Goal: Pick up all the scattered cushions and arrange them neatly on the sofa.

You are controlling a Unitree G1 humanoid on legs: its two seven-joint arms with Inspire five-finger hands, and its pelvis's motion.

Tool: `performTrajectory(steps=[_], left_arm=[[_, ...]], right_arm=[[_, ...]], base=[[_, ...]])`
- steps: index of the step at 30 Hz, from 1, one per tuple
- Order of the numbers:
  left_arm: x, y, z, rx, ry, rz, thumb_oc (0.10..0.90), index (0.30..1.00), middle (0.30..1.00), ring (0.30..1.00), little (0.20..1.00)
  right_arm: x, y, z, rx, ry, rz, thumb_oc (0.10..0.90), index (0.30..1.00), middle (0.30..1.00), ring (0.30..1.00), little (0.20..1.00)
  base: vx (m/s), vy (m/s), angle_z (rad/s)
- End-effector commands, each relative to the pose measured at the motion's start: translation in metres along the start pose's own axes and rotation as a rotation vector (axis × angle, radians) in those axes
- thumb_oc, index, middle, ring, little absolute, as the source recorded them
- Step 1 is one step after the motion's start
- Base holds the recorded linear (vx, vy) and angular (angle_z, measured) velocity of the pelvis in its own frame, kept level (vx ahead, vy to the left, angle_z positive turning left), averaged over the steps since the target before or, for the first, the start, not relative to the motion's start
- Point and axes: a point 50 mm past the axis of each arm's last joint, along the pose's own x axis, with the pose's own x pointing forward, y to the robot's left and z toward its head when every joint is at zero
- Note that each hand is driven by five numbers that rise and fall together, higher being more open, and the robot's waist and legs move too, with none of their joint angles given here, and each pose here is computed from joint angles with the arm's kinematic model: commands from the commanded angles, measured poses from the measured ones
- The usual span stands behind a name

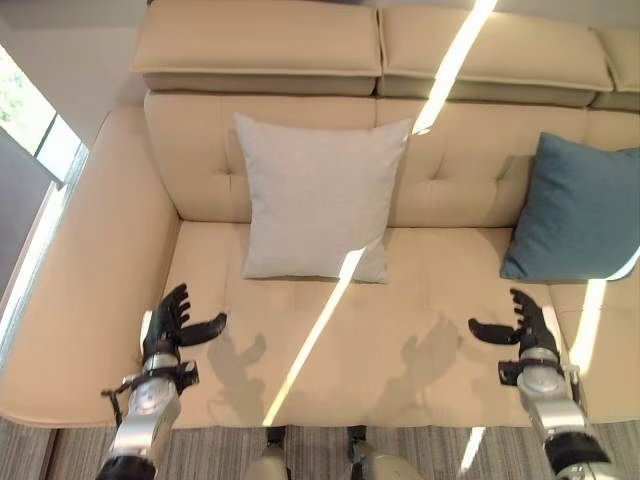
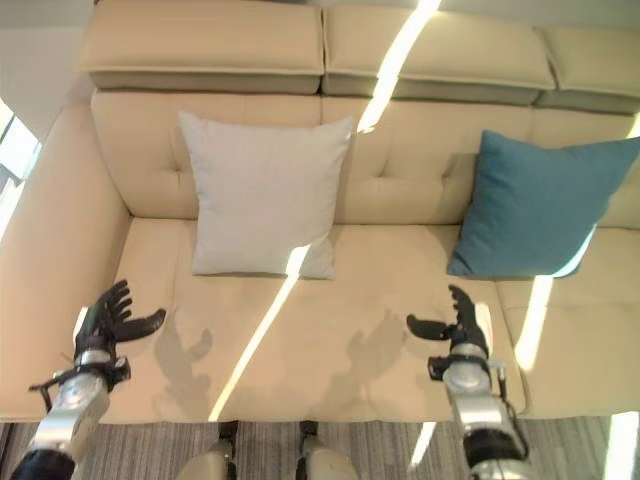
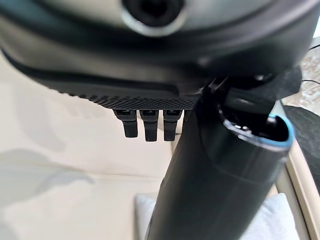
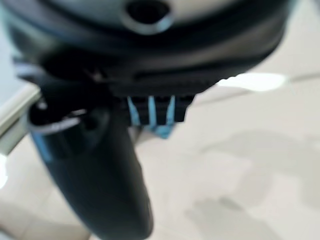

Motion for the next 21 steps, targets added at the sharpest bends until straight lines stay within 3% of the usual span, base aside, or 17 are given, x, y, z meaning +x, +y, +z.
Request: performTrajectory(steps=[1, 11, 16, 21], left_arm=[[0.007, 0.012, 0.010, 0.065, -0.055, 0.005, 0.800, 0.900, 0.900, 0.900, 0.900], [-0.052, 0.008, -0.125, 0.288, 0.520, -0.087, 0.800, 0.900, 0.900, 0.900, 0.900], [-0.062, 0.003, -0.145, 0.375, 0.628, -0.100, 0.800, 0.900, 0.900, 0.900, 0.900], [-0.053, -0.012, -0.142, 0.428, 0.622, -0.134, 0.800, 0.900, 0.900, 0.900, 0.900]], right_arm=[[0.002, -0.011, 0.010, -0.015, -0.095, -0.004, 0.800, 0.900, 0.900, 0.900, 0.900], [-0.039, 0.045, -0.081, -0.100, 0.233, 0.228, 0.800, 0.900, 0.900, 0.900, 0.900], [-0.050, 0.060, -0.098, -0.107, 0.319, 0.269, 0.800, 0.900, 0.900, 0.900, 0.900], [-0.049, 0.061, -0.105, -0.149, 0.370, 0.266, 0.800, 0.900, 0.900, 0.900, 0.900]], base=[[-0.03, -0.008, -0.08], [-0.04, -0.032, -0.05], [-0.10, -0.067, 0.05], [-0.23, -0.029, 0.20]])
